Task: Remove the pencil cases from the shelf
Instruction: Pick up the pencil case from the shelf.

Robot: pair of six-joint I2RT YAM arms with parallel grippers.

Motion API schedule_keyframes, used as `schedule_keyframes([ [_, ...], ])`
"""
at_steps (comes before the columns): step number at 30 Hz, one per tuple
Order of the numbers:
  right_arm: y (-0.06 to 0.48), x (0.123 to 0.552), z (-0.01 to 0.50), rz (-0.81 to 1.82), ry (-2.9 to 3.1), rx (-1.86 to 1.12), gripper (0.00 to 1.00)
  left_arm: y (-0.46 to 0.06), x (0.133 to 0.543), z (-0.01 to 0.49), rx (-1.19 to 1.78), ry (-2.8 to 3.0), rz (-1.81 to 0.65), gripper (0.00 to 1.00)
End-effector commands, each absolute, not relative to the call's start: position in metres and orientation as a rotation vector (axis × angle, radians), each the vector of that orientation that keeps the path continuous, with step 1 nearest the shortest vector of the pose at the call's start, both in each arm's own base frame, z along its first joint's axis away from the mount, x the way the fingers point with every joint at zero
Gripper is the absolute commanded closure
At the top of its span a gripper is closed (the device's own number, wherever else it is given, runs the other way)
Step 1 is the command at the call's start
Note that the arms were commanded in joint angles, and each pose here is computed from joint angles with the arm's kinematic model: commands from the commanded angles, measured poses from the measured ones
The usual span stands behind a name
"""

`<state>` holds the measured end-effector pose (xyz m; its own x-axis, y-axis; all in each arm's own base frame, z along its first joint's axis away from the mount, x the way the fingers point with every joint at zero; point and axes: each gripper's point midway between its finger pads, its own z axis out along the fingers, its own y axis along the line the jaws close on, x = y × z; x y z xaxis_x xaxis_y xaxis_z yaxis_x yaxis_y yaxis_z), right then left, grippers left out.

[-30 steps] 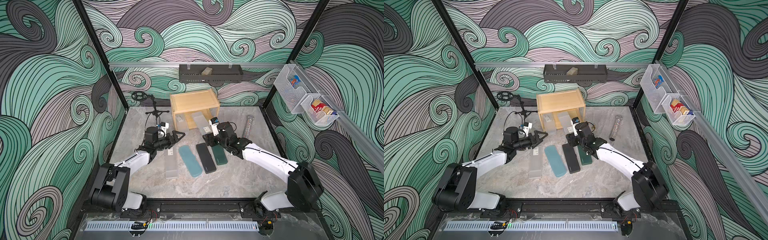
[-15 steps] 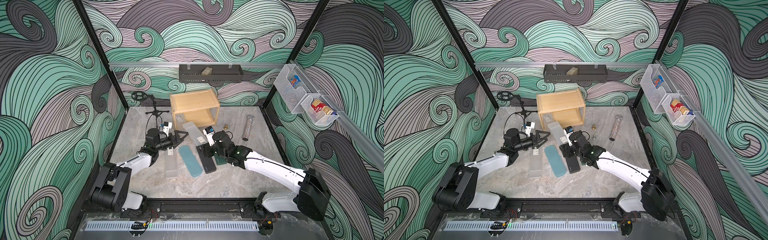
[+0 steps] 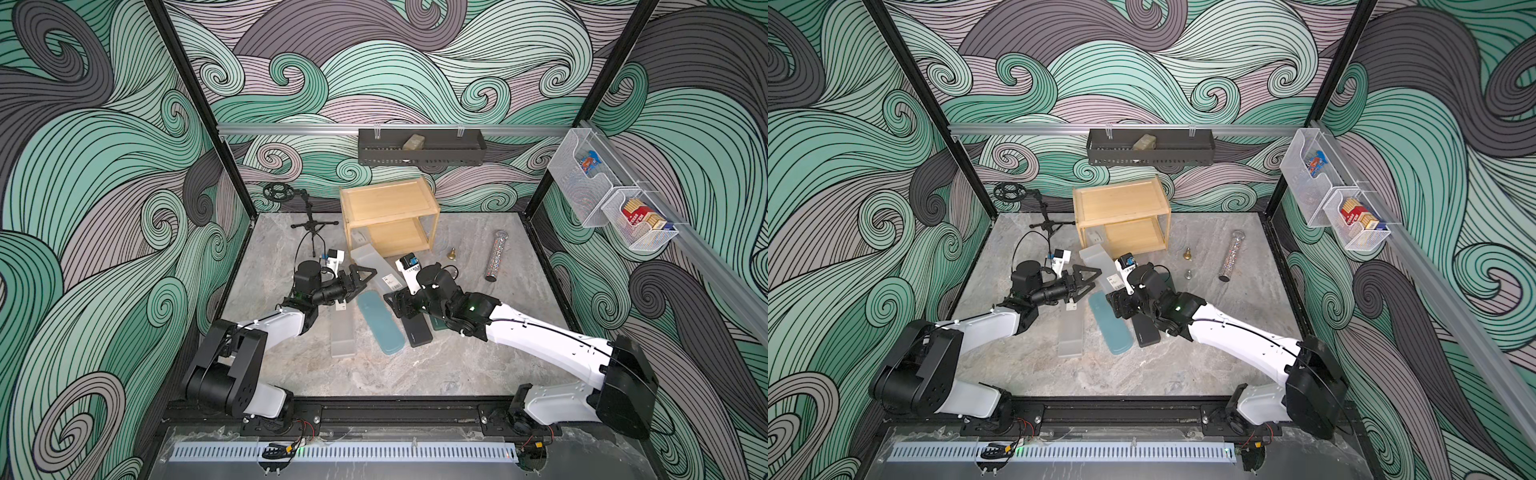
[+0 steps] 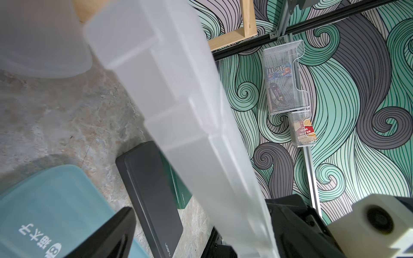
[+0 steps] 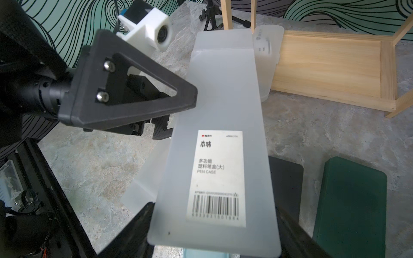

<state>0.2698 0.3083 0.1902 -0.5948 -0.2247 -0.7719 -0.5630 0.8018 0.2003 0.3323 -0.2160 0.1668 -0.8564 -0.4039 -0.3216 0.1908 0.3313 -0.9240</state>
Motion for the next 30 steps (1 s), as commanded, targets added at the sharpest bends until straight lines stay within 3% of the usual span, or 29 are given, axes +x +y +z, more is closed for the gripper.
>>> schedule_keyframes([
  [1,0.318,0.273,0.196,0.557,2.177,-0.563,0.26,-0.219,0.334,0.171,-0.178,2.07,-1.57,0.01],
  [6,0.324,0.27,0.192,0.551,2.185,-0.576,0.25,-0.218,0.335,0.17,-0.186,2.071,-1.566,0.01],
  [11,0.328,0.27,0.191,0.55,2.186,-0.586,0.24,-0.216,0.332,0.168,-0.191,2.072,-1.559,0.13],
  [19,0.334,0.266,0.185,0.547,2.196,-0.604,0.22,-0.216,0.332,0.169,-0.184,2.075,-1.55,0.48],
  [21,0.334,0.265,0.183,0.546,2.198,-0.608,0.22,-0.216,0.332,0.169,-0.185,2.075,-1.544,0.51],
  [25,0.336,0.265,0.177,0.539,2.208,-0.615,0.2,-0.216,0.333,0.171,-0.181,2.078,-1.536,0.71],
  [28,0.337,0.264,0.177,0.539,2.207,-0.619,0.1,-0.215,0.333,0.164,-0.183,2.114,-1.512,0.88],
  [30,0.336,0.266,0.18,0.53,2.193,-0.622,0.07,-0.213,0.333,0.159,-0.196,2.138,-1.488,0.94],
])
